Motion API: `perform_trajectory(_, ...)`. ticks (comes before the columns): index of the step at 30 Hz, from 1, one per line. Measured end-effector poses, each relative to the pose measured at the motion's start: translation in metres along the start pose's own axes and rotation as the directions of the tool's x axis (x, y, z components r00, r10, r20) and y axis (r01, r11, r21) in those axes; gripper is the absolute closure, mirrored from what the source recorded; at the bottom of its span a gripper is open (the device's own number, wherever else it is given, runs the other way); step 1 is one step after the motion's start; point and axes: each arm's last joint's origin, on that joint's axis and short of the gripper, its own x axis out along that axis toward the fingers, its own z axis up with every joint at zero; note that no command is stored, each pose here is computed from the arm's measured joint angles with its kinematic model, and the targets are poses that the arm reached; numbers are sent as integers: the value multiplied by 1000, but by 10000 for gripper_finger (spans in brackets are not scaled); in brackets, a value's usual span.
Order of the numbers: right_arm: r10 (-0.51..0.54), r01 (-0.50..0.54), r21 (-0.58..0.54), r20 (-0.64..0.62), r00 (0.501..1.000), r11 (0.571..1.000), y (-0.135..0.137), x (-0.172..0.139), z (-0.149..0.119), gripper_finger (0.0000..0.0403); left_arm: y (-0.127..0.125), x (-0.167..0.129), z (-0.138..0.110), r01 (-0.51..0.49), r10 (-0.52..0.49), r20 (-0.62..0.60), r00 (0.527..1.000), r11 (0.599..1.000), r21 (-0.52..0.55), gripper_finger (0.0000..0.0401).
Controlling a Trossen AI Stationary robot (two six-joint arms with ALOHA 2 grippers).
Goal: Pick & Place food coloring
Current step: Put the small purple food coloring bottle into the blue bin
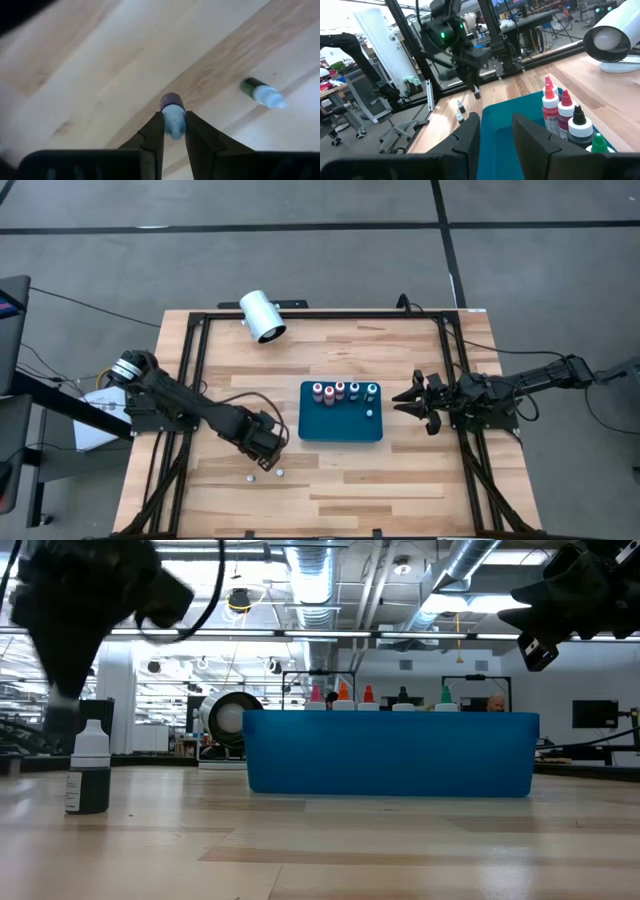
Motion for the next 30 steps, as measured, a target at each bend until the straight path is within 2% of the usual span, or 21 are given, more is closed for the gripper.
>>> perform_trajectory(4,0,0,0,-1,1000,1000,0,0,0,301,-4,-30,11,-16,15,16,1000,999,39,350)
perform_trajectory(8,-1,1,0,-3,1000,1000,0,0,0,301,-10,-64,25,6,-13,78,997,997,83,350)
perform_trajectory(16,-1,1,0,-3,1000,1000,0,0,0,301,-12,-118,57,85,-119,224,967,984,154,351)
perform_trajectory(22,-1,1,0,-3,1000,1000,0,0,0,301,-12,-130,80,140,-195,302,933,971,195,351)
perform_trajectory(30,-1,1,0,-3,1000,1000,0,0,0,301,-33,-128,109,262,-379,388,840,910,322,351)
